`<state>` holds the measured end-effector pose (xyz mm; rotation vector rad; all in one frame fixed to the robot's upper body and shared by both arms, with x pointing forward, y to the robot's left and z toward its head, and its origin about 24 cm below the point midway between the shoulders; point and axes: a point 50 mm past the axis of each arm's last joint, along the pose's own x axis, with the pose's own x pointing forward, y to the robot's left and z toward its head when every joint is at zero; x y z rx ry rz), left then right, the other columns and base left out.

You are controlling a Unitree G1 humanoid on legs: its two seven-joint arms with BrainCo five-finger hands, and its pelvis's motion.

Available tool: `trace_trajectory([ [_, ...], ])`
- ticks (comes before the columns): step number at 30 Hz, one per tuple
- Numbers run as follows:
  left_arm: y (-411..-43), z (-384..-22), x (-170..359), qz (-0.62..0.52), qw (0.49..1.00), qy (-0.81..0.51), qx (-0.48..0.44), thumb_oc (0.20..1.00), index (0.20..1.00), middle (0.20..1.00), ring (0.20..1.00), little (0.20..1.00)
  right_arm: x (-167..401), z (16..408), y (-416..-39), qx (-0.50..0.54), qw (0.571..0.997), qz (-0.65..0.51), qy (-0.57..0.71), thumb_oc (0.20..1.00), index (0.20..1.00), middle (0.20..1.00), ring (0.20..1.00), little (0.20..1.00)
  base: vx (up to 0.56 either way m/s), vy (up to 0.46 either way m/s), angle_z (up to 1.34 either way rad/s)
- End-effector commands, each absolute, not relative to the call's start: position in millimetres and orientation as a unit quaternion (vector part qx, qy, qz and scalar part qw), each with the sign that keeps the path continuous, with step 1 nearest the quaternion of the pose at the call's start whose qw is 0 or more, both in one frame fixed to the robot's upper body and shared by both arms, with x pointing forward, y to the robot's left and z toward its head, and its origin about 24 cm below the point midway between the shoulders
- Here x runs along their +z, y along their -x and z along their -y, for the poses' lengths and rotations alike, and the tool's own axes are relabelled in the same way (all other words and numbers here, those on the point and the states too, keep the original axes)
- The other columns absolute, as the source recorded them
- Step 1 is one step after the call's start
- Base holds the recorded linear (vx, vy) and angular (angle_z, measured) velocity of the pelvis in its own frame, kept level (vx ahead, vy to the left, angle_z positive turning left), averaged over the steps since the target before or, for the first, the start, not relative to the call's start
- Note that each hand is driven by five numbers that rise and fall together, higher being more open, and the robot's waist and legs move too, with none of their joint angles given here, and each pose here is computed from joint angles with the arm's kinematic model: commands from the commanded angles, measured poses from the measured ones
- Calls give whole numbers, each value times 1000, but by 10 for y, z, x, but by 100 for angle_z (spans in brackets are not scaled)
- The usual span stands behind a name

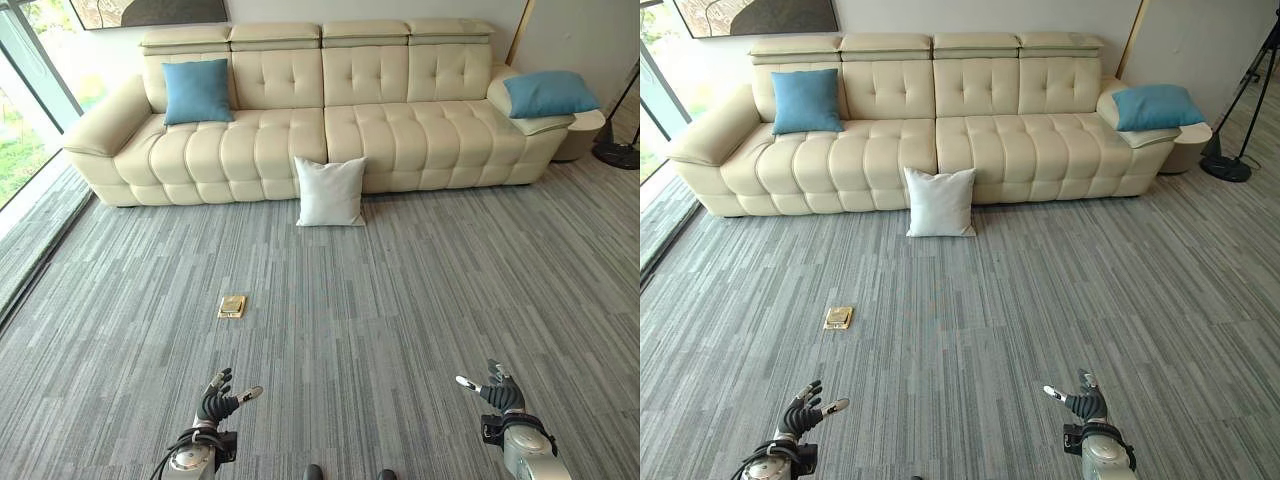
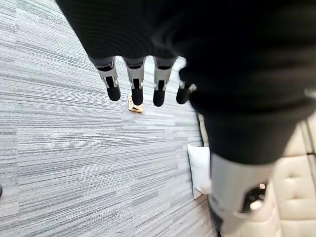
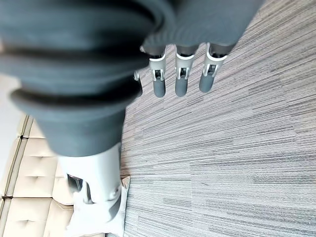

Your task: Pick up all the scattered cushions and arrange them neatly on the sofa.

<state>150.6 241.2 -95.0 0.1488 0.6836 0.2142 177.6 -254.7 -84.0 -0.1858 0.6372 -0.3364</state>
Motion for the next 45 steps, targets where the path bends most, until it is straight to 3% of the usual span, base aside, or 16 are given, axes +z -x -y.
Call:
trace_trajectory([
  [1,-1655,-2427,-902,-314,941,-77,102,1000,1000,1000,1000,1000,-748,2560,-1959,-157,940,-283,111,1000,1000,1000,1000,1000,0,0,0],
  [45,-1583,-2536,-890,-325,935,-86,112,1000,1000,1000,1000,1000,-726,2461,-1985,-138,946,-277,101,1000,1000,1000,1000,1000,15,4,1],
])
